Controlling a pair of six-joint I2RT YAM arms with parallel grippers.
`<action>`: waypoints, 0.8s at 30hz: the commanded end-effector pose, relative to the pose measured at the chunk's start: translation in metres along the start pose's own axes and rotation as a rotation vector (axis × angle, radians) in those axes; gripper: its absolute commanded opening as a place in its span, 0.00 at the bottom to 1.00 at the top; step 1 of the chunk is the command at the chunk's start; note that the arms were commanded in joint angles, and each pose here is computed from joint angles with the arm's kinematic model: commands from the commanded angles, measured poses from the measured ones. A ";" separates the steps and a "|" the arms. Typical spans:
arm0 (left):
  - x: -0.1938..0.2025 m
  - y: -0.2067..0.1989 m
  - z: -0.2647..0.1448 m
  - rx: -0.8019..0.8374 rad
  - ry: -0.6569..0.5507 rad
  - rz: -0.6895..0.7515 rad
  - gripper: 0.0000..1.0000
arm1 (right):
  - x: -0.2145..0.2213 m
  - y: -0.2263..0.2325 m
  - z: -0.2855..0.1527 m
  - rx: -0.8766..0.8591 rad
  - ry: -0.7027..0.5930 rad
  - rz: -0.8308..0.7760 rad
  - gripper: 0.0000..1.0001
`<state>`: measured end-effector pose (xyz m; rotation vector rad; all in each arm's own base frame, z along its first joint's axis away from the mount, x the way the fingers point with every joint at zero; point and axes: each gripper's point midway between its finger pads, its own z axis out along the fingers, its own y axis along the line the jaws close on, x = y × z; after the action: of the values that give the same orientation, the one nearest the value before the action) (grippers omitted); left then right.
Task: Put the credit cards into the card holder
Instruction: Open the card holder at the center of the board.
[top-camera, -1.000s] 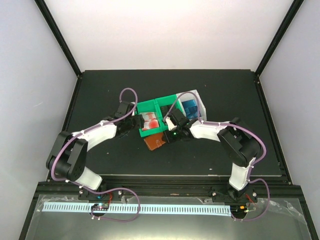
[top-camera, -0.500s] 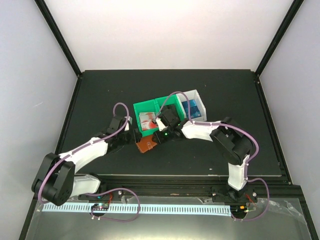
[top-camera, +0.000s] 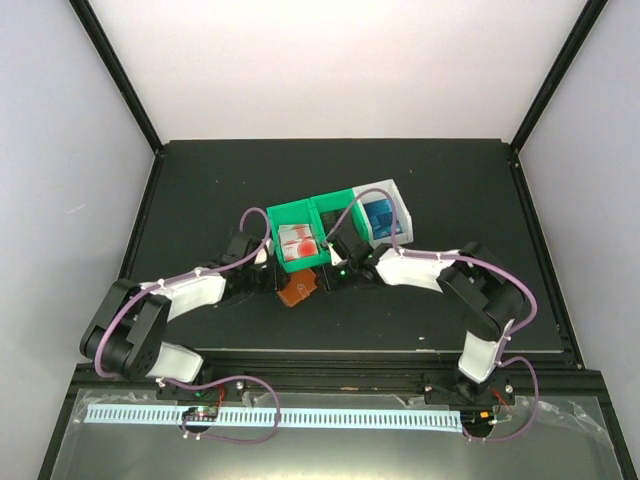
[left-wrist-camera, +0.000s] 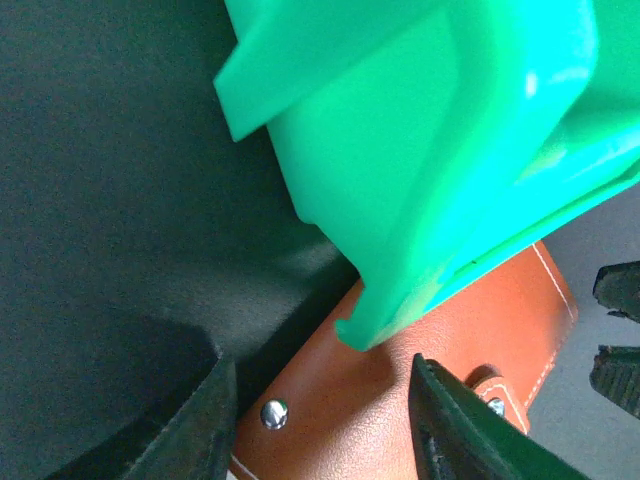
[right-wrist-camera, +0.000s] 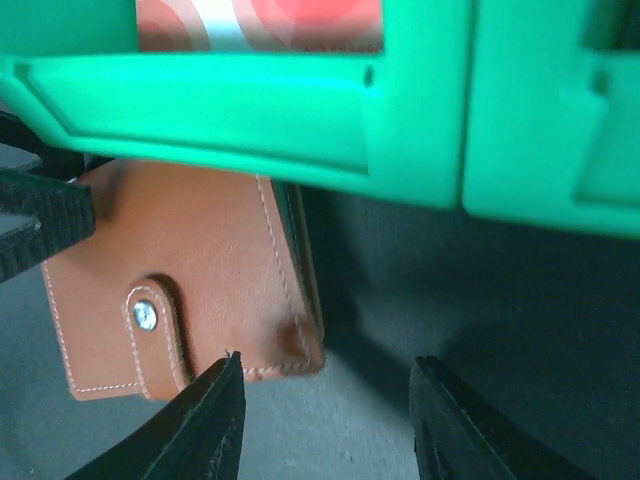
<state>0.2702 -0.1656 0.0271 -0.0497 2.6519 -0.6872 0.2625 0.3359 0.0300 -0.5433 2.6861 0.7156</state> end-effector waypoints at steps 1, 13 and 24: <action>0.007 -0.015 0.002 0.061 0.034 0.032 0.43 | 0.007 0.002 -0.015 -0.028 -0.032 0.101 0.50; 0.047 -0.020 0.006 0.077 0.077 -0.068 0.39 | 0.015 0.012 -0.010 -0.088 -0.005 0.208 0.48; 0.051 -0.008 0.010 0.008 0.099 -0.170 0.43 | 0.020 0.009 0.011 -0.083 0.044 0.229 0.30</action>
<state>0.2405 -0.1963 0.0251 -0.1406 2.6598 -0.8554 0.2440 0.3364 0.0232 -0.2738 2.7798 0.8721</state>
